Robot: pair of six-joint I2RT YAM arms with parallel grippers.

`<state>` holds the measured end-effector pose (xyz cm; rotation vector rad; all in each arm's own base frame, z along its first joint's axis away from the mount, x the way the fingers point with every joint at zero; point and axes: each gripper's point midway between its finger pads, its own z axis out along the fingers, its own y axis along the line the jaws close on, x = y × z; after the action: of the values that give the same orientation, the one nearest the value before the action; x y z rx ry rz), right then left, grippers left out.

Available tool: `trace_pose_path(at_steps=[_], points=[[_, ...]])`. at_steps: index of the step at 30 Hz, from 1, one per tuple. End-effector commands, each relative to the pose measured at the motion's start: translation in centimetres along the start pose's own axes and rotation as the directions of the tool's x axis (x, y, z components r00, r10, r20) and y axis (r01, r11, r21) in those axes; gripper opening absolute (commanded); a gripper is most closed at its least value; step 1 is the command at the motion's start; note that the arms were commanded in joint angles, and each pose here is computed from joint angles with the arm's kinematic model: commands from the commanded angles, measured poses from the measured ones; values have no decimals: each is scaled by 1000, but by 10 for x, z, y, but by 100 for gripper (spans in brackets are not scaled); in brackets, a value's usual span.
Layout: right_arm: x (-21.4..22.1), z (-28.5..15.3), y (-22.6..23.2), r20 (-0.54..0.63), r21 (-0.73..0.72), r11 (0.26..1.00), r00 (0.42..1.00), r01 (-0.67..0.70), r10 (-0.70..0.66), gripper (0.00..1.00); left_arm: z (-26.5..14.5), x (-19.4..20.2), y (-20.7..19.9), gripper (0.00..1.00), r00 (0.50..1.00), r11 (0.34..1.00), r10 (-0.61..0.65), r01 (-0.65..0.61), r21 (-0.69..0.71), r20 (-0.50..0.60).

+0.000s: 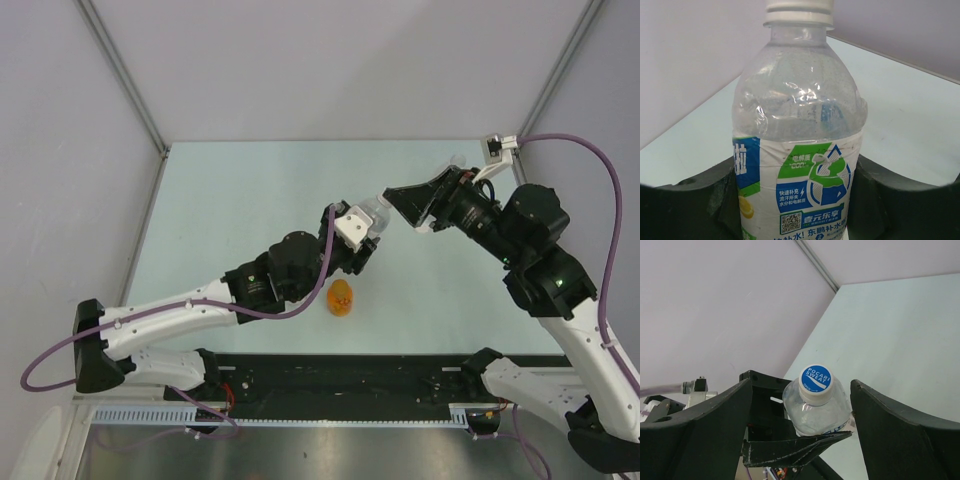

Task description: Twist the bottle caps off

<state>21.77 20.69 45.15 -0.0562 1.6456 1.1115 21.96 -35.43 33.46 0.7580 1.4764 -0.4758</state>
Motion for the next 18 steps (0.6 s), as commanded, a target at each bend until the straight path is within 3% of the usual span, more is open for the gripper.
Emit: trace_pose_path(at_steps=[1, 11, 14, 18], points=[[3, 5, -6, 1, 26, 1000, 1000, 12, -12, 82, 0, -21, 6, 0, 998, 1000, -5, 7, -31, 62], [13, 18, -16, -20, 56, 998, 1000, 10, -9, 73, 0, -21, 4, 0, 998, 1000, -8, 10, -23, 66], [13, 20, -15, -19, 48, 999, 1000, 12, -11, 68, -1, -20, 3, 0, 998, 1000, -4, 5, -20, 64], [14, 22, -14, -20, 40, 999, 1000, 14, -13, 51, -2, -20, 4, 0, 998, 1000, 2, 0, -22, 62]])
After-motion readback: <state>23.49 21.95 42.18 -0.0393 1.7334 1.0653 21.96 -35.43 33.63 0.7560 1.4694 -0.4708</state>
